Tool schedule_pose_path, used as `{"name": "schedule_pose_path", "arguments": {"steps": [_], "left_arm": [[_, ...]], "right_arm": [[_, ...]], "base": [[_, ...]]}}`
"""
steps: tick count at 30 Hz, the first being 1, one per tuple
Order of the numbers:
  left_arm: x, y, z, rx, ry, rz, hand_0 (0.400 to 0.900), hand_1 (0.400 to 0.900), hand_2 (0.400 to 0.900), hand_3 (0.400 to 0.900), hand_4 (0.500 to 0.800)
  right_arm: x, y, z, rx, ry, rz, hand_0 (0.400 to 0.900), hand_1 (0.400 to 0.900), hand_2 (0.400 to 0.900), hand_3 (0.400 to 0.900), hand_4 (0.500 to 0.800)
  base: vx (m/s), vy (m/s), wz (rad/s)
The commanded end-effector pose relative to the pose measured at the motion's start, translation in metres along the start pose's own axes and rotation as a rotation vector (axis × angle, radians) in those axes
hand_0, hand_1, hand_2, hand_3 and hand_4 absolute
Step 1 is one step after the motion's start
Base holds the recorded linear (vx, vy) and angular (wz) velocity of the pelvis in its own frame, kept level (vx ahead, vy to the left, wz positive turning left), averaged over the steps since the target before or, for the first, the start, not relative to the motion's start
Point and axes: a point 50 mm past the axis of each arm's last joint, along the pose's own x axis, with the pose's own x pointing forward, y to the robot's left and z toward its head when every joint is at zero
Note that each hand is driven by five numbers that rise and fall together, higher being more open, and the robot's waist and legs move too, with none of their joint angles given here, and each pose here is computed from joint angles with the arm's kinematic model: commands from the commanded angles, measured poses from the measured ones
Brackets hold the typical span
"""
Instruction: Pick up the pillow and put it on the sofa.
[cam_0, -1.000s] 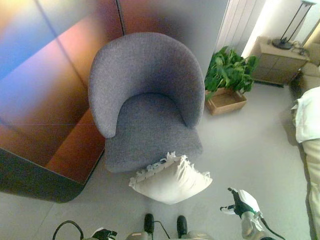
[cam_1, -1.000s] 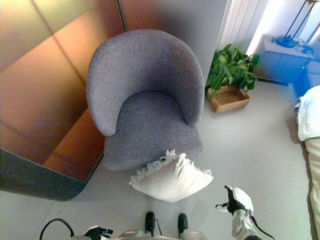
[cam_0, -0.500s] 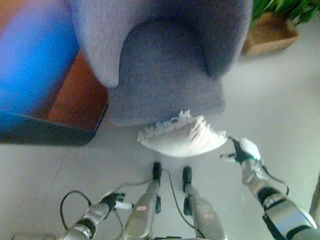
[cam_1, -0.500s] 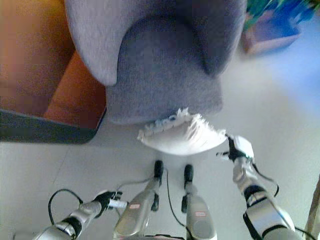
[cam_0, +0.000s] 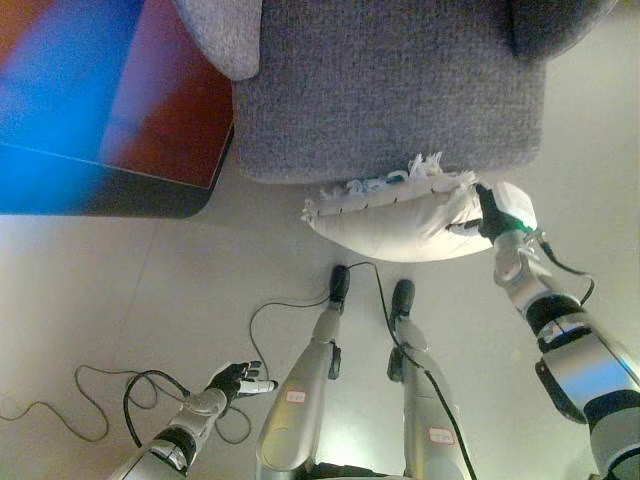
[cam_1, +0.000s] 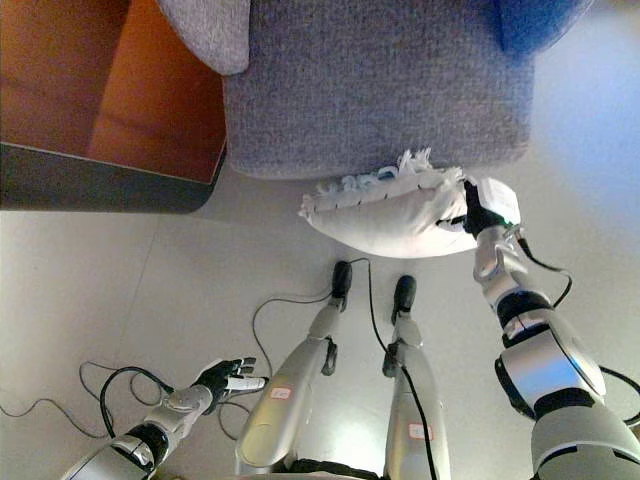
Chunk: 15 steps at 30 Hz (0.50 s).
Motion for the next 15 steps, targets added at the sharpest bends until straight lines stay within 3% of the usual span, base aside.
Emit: {"name": "schedule_pose_path", "arguments": {"steps": [1, 15], "left_arm": [[-0.005, -0.008, -0.029, -0.067, 0.079, -0.012, 0.900, 0.900, 0.900, 0.900, 0.800], [-0.010, -0.018, -0.038, -0.163, 0.071, -0.051, 0.900, 0.900, 0.900, 0.900, 0.800]], "right_arm": [[0.014, -0.070, 0.006, -0.056, -0.067, -0.180, 0.900, 0.900, 0.900, 0.900, 0.800], [0.025, -0.125, 0.040, -0.112, -0.147, -0.290, 0.900, 0.900, 0.900, 0.900, 0.800]], "base": [[-0.001, 0.073, 0.02], [0.010, 0.051, -0.04]]}}
